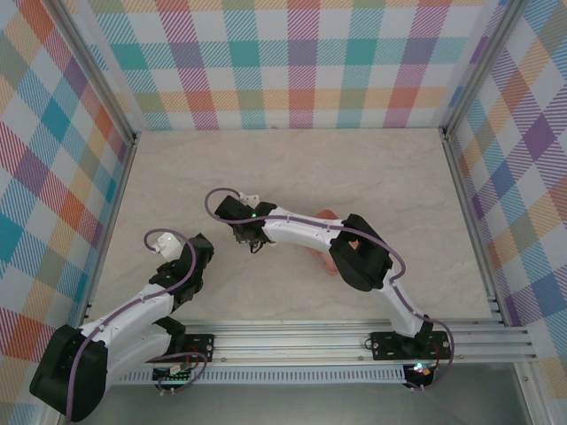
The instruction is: Load the staples into the stapler
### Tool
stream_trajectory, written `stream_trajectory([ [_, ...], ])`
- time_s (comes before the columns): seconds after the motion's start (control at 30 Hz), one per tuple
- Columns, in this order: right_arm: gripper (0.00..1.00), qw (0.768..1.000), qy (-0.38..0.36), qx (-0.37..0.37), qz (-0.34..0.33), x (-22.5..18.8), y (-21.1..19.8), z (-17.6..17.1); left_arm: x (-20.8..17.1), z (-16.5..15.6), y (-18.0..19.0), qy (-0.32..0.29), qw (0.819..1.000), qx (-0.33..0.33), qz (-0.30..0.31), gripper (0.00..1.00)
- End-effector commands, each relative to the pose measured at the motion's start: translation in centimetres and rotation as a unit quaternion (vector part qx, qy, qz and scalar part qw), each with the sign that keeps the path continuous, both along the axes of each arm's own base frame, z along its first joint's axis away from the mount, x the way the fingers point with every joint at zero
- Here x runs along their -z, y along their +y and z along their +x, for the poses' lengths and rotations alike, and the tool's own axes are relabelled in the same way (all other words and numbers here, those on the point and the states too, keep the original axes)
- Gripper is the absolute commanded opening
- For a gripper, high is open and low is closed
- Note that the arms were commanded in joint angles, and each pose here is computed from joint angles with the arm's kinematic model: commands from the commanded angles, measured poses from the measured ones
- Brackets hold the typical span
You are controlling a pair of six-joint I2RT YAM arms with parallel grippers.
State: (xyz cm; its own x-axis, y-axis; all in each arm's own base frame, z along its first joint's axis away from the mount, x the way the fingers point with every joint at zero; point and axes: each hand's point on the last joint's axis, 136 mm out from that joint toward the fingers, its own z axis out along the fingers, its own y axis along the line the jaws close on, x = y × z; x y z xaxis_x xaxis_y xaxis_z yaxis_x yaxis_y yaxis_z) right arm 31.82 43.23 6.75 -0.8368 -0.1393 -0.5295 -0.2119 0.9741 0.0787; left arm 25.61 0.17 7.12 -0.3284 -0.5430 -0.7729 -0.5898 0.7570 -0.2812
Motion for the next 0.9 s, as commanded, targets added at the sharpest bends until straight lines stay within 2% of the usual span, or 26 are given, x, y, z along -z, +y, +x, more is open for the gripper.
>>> stream_trajectory([
  [0.0, 0.25, 1.0, -0.003, -0.004, 0.005, -1.2, 0.4, -0.2, 0.0, -0.1, 0.6, -0.005, 1.0, -0.008, 0.01, 1.0],
  [0.17, 0.26, 1.0, 0.009, 0.005, 0.018, -1.8, 0.1, -0.5, -0.1, 0.1, 0.3, -0.004, 1.0, 0.004, 0.012, 0.99],
  [0.3, 0.27, 0.997, 0.053, 0.021, 0.049, -1.8, -0.9, -0.8, -0.3, 0.4, -0.1, -0.007, 1.0, 0.016, 0.014, 0.99],
  [0.47, 0.21, 0.99, 0.1, 0.04, 0.087, -1.3, -2.2, -1.1, -0.5, 0.7, -0.3, -0.01, 1.0, 0.024, 0.015, 0.99],
  [0.87, 0.18, 0.978, 0.152, 0.053, 0.136, 0.6, -1.6, -0.4, -0.6, 1.0, -0.5, -0.008, 0.999, 0.033, 0.02, 0.99],
])
